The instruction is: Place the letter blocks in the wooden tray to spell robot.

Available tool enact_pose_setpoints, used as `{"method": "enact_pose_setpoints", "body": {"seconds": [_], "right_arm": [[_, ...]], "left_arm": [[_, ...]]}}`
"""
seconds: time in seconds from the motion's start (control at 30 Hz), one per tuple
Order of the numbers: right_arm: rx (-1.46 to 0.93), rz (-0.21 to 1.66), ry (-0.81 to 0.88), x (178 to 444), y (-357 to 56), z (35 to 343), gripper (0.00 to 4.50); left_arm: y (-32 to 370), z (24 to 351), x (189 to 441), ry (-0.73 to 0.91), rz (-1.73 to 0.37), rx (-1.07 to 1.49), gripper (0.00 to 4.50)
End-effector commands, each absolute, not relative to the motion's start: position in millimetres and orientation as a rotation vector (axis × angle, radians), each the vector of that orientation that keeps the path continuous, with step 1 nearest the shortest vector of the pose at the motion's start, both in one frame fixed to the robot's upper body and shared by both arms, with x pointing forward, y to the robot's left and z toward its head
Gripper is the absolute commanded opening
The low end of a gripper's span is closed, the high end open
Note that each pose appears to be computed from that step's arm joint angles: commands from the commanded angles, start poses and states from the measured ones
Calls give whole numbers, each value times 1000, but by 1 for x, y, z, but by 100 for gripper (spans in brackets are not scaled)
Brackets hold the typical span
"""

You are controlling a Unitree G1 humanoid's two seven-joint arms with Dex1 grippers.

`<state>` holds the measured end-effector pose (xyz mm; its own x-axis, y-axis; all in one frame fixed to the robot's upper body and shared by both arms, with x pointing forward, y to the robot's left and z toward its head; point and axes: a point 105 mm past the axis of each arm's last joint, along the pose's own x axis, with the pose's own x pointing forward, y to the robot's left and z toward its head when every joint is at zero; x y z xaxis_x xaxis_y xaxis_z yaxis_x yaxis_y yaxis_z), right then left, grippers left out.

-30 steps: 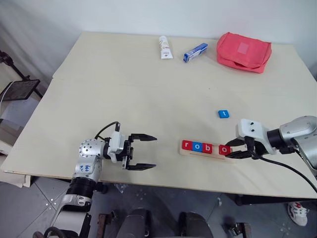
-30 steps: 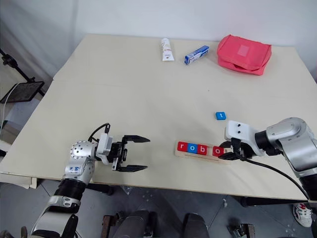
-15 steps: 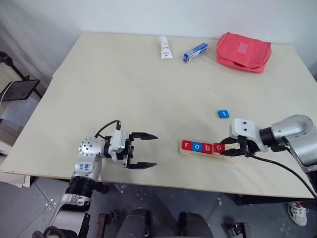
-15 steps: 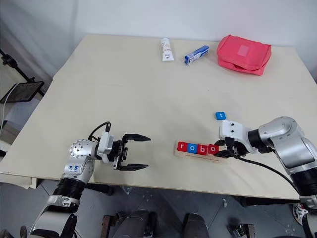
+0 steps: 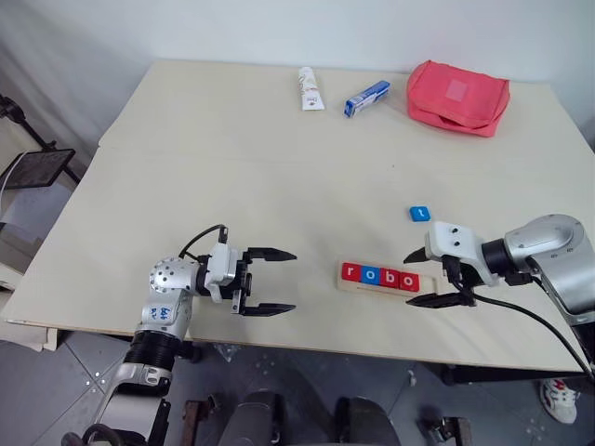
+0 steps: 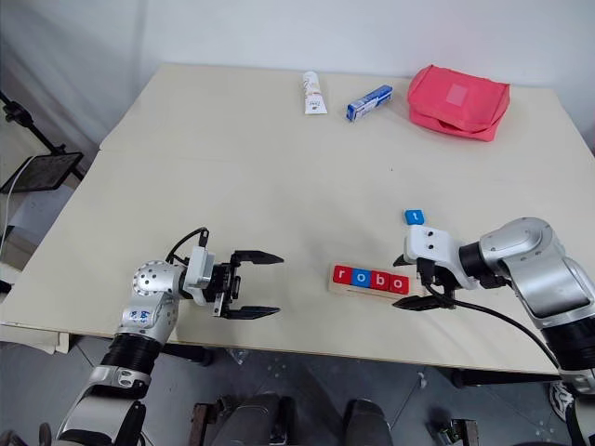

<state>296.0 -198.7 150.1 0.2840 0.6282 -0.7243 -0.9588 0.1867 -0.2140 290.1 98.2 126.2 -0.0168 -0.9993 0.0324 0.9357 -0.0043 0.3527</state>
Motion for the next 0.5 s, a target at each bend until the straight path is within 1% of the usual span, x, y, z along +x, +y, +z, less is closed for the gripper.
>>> {"method": "enact_pose_setpoints", "body": {"seconds": [0.03, 0.13, 0.2, 0.27, 0.33, 0.5], "right_arm": [[-732, 1143, 499, 295, -206, 169, 448], [-661, 1027, 455, 296, -223, 176, 448], [-590, 897, 380, 307, -234, 185, 448], [-535, 811, 327, 313, -242, 191, 448], [-480, 761, 306, 316, -248, 193, 448], [-308, 604, 187, 340, -251, 201, 448]], "left_arm": [[95, 130, 291, -337, -1563, 269, 450], [94, 128, 291, -340, -1555, 260, 450], [95, 126, 291, -337, -1553, 257, 450], [95, 126, 291, -337, -1550, 256, 450], [95, 126, 292, -338, -1547, 252, 450], [93, 125, 293, -337, -1547, 247, 450]]}}
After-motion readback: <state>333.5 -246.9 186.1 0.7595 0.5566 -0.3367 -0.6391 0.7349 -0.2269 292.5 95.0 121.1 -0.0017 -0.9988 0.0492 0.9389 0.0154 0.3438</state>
